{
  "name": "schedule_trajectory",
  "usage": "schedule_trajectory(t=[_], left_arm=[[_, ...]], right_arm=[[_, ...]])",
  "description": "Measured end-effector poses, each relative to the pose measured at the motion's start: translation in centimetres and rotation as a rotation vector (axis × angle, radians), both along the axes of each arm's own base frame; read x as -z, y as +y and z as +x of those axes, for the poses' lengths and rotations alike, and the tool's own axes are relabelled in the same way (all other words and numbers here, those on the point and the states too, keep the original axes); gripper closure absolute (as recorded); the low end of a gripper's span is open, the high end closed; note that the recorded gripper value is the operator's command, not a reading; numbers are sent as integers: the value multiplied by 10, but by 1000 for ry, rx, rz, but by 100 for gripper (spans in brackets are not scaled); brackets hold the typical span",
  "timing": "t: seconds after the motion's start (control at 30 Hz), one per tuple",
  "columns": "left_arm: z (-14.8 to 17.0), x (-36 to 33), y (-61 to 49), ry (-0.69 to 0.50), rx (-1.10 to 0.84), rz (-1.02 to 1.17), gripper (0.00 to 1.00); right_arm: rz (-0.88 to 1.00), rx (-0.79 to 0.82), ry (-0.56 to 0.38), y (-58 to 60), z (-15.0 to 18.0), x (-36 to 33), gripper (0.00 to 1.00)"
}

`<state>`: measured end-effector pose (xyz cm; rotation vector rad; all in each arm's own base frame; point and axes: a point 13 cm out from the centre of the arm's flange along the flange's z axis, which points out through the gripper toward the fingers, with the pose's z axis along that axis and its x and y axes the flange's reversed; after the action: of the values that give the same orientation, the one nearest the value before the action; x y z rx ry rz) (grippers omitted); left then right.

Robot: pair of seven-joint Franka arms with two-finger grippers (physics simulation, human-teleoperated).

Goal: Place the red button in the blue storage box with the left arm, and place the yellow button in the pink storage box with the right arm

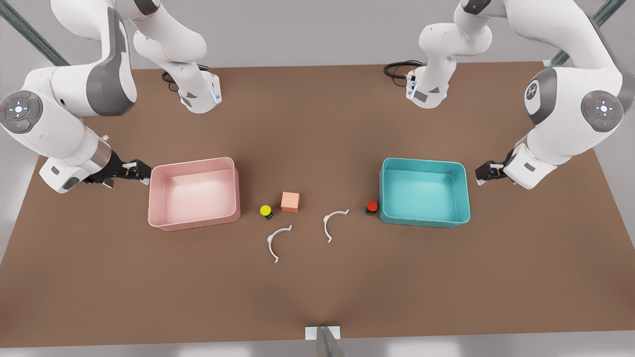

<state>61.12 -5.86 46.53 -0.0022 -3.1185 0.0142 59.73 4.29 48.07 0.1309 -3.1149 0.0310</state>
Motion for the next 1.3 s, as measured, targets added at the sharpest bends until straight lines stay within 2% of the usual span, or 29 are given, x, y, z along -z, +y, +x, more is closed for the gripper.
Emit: schedule_trajectory(t=[0.07,0.17,0.33,0.43,0.6,0.7,0.9,1.1,1.3], left_arm=[[3,26,-30,39,58,-8,0],[-11,116,-188,126,333,-30,0],[-3,188,-255,89,608,-65,0],[-7,231,-263,78,771,-52,0],[-24,283,-268,57,1004,-50,0],[-35,306,-270,42,1121,-54,0],[-51,345,-270,21,1297,-66,0],[-61,371,-267,12,1423,-73,0],[-63,390,-264,17,1506,-82,0]], right_arm=[[-1,0,-2,1,1,0,0],[-1,-21,1,14,4,6,0],[16,-214,67,148,20,106,0],[6,-310,108,234,-3,180,0],[10,-272,89,252,-11,258,0],[29,-250,34,262,-2,274,0],[-4,-357,-34,262,13,300,0],[17,-479,-15,264,-19,314,0],[59,-565,-25,272,-20,359,0]])
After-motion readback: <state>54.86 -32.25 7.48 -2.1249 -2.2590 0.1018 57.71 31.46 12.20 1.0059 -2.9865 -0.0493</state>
